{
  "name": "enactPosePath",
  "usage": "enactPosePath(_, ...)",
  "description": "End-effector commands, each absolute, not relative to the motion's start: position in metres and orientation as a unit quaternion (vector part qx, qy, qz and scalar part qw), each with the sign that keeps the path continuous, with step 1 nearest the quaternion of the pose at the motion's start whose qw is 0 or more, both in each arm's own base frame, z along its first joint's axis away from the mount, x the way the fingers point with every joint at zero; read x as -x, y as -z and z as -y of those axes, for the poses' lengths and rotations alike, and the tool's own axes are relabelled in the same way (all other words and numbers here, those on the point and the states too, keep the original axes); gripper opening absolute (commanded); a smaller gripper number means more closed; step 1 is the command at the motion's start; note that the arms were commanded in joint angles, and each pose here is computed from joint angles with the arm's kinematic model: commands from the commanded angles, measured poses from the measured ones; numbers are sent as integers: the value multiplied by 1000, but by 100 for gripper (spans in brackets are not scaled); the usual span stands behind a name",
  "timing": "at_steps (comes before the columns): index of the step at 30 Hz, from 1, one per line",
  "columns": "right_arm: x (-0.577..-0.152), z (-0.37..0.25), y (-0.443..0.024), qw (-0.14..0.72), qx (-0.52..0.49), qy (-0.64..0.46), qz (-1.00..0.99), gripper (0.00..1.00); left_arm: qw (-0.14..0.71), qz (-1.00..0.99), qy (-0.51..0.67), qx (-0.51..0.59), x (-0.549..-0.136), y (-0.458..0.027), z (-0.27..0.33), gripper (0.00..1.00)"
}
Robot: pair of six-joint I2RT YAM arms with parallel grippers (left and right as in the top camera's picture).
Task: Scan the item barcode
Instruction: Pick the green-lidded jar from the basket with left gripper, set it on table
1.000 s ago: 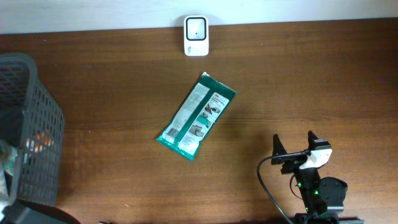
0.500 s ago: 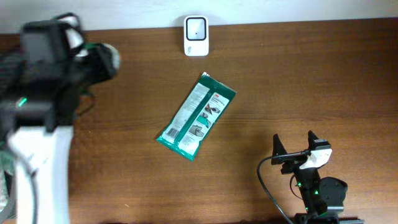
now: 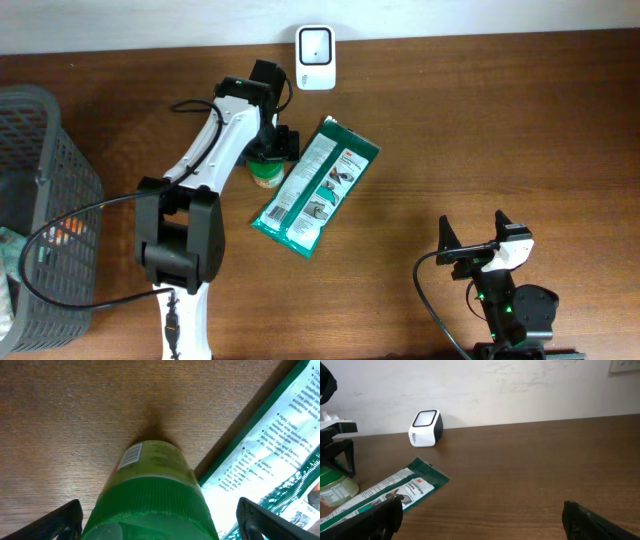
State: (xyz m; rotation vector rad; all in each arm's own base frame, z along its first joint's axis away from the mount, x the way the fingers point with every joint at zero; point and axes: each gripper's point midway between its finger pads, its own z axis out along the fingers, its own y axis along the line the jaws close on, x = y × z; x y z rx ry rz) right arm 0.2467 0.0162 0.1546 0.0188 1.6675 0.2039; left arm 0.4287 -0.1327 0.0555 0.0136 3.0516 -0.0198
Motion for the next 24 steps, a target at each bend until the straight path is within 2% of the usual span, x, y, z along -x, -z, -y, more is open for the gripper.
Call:
enactPosePath(1,-246,-20,-152,665,-3,-98,-740,99,78,-997,27,-3,-443,-85,140,99)
enactPosePath(4,-246,-20,-152,665,-3,-98,-740,98,193,-980,49,6,-455,-199,121,99)
enactPosePath(5,-246,-20,-152,665,-4,-98,-740,98,255,-965,54,27,-446,-258,93,99)
enactPosePath(6,-246,-20,-152,665,-4,-98,-740,98,284,-957,35,54,-437,-285,64,99)
enactPosePath(9,-246,-20,-152,665,-4,-98,-740,98,360,-906,-52,218,-378,-360,-84,99)
enactPosePath(10,-246,-20,-152,665,-3,-98,-740,98,362,-880,-83,296,-354,-367,-147,100)
enactPosePath(12,-246,-20,-152,665,-4,-98,-741,98,344,-848,-108,388,-325,-355,-209,100)
enactPosePath(15,-246,-20,-152,665,-4,-98,-741,98,323,-813,-144,462,-295,-326,-273,100)
enactPosePath(17,-246,-20,-152,665,-4,-98,-740,98,269,-809,-158,498,-266,-280,-299,100)
enactPosePath(19,-246,-20,-152,665,-4,-98,-740,98,196,-804,-156,539,-228,-207,-314,99)
enactPosePath(20,-246,-20,-152,665,-3,-98,-740,98,165,-802,-156,552,-206,-170,-320,92)
enactPosePath(21,-246,-20,-152,665,-4,-98,-740,98,150,-815,-163,535,-194,-151,-325,84)
enactPosePath(24,-246,-20,-152,665,-3,-98,-741,98,140,-855,-192,461,-175,-117,-341,85)
